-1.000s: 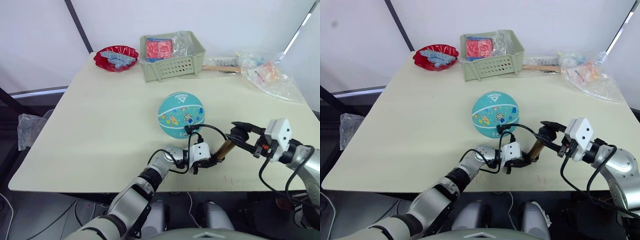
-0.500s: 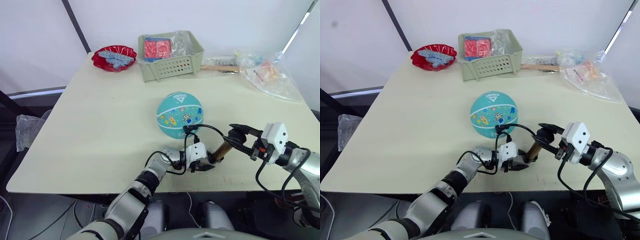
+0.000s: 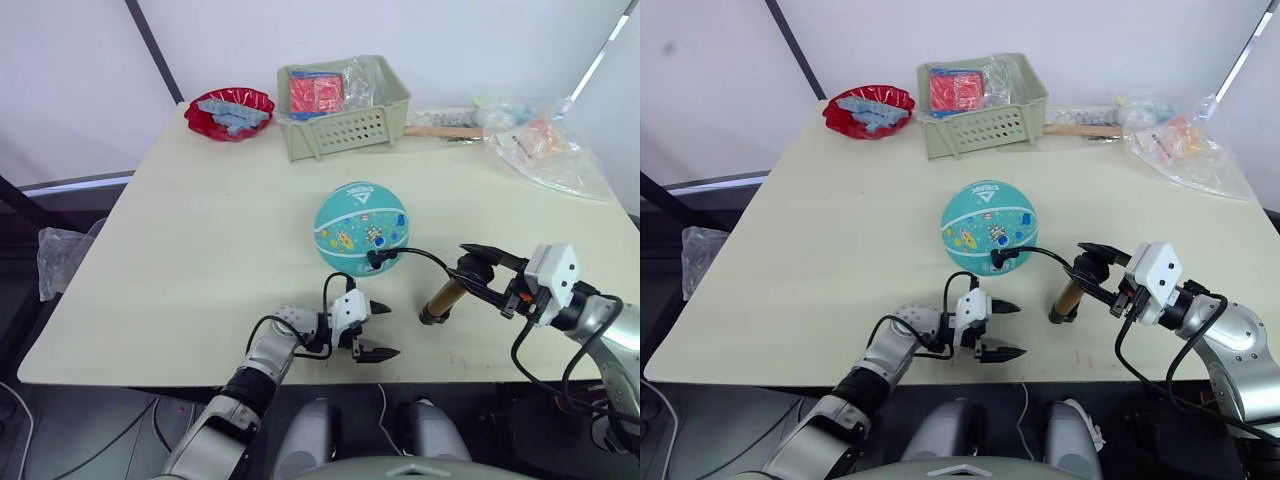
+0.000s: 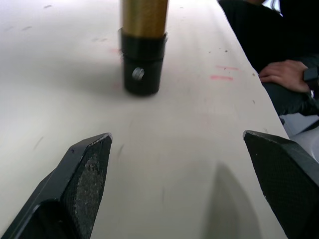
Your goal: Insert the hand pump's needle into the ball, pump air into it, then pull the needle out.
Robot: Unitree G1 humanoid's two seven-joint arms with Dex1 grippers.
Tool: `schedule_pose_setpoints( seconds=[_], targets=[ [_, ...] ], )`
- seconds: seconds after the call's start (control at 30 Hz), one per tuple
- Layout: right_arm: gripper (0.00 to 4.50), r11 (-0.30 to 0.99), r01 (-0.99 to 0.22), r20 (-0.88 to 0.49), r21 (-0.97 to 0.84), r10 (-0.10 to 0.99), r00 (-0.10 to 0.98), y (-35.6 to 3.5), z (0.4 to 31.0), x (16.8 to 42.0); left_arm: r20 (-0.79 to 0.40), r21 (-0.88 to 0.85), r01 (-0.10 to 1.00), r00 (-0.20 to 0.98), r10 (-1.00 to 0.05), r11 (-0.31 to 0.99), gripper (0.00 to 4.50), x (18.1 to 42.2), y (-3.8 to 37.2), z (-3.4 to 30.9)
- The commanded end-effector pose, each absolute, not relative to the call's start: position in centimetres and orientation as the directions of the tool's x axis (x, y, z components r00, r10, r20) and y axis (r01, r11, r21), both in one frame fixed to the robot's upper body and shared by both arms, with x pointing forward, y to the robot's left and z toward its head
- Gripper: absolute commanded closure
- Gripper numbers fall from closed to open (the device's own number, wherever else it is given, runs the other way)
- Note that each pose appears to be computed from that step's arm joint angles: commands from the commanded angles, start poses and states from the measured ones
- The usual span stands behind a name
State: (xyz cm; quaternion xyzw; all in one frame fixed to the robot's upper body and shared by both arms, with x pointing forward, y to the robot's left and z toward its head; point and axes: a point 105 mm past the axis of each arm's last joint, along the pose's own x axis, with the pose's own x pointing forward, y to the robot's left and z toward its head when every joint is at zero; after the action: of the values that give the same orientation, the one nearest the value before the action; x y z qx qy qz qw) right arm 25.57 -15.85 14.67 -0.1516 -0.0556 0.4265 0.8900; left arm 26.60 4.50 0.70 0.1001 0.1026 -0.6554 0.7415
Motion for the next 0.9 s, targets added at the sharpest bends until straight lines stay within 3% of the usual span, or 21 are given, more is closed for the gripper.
schedule_pose_setpoints(
  seconds=[0.03,0.5,0.9],
  targets=[
    [2.92,0.645,-0.725,-0.129,-0.240,0.719,0.683,-17.4,12.0,25.9,-0.182,0.060,0.988,0.148,-0.972,0.140,0.00,26.6,6.4,3.9],
    [2.92,0.645,-0.729,-0.115,-0.231,0.725,0.679,-17.6,12.5,26.0,-0.094,0.115,0.974,0.206,-0.974,0.194,0.00,26.2,13.4,9.9],
    [2.92,0.608,-0.722,-0.121,-0.331,0.731,0.671,-17.3,15.4,26.7,-0.067,0.137,0.975,0.184,-0.981,0.173,0.00,24.5,15.0,11.6]
  ],
)
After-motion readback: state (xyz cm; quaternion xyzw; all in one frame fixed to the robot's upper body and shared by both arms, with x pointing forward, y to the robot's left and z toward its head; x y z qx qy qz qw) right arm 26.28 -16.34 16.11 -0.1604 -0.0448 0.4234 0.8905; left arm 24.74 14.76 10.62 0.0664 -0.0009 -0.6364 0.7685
